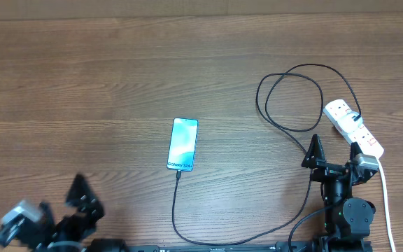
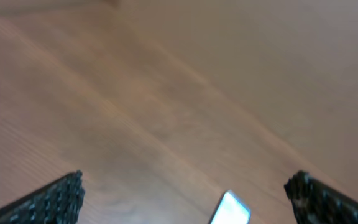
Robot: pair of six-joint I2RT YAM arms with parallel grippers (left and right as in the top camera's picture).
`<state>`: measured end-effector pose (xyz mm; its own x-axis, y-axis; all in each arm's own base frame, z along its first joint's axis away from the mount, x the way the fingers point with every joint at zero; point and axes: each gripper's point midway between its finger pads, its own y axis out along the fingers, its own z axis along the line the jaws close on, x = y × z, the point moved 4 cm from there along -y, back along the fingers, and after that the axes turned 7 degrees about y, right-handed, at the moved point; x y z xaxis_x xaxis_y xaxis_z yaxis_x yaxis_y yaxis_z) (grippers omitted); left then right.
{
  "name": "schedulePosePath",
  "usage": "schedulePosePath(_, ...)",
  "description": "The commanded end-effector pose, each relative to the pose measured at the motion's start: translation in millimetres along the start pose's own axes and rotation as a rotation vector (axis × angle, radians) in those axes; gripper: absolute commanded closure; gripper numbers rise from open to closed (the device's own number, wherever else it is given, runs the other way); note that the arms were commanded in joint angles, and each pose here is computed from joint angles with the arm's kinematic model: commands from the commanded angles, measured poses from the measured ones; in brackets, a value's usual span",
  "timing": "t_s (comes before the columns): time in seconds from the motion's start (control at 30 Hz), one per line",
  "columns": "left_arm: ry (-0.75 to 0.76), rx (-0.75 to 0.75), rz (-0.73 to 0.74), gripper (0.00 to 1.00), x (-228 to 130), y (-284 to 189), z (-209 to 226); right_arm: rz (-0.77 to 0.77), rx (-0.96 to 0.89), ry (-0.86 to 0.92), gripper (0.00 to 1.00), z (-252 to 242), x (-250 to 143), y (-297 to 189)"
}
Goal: Plug charger to phone and switch on socket
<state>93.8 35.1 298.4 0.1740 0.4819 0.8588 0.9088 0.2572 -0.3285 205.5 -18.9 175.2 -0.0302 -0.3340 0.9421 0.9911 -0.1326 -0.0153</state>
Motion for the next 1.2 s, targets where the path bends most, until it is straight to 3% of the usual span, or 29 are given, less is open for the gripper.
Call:
schedulePosePath(0.0, 0.155, -0.158, -0.003, 0.01, -31, 35, -16, -0.004, 0.004, -0.010, 0.00, 0, -2, 0)
schedulePosePath(0.23, 0.352, -0.407, -0.152, 0.00, -63, 87, -46, -0.004, 0.004, -0.010, 0.00, 0, -2, 0)
schedulePosePath(0.57, 0.541, -0.403, -0.267, 0.00, -92, 119, -39, -0.004, 0.004, -0.010, 0.00, 0, -2, 0)
schedulePosePath(0.77, 0.562, -0.379, -0.198, 0.01, -122, 136, -27, -0.004, 0.004, -0.010, 0.00, 0, -2, 0)
schedulePosePath(1.17, 0.603, -0.385, -0.200, 0.00, -123, 135, -27, -0.004, 0.004, -0.010, 0.00, 0, -2, 0)
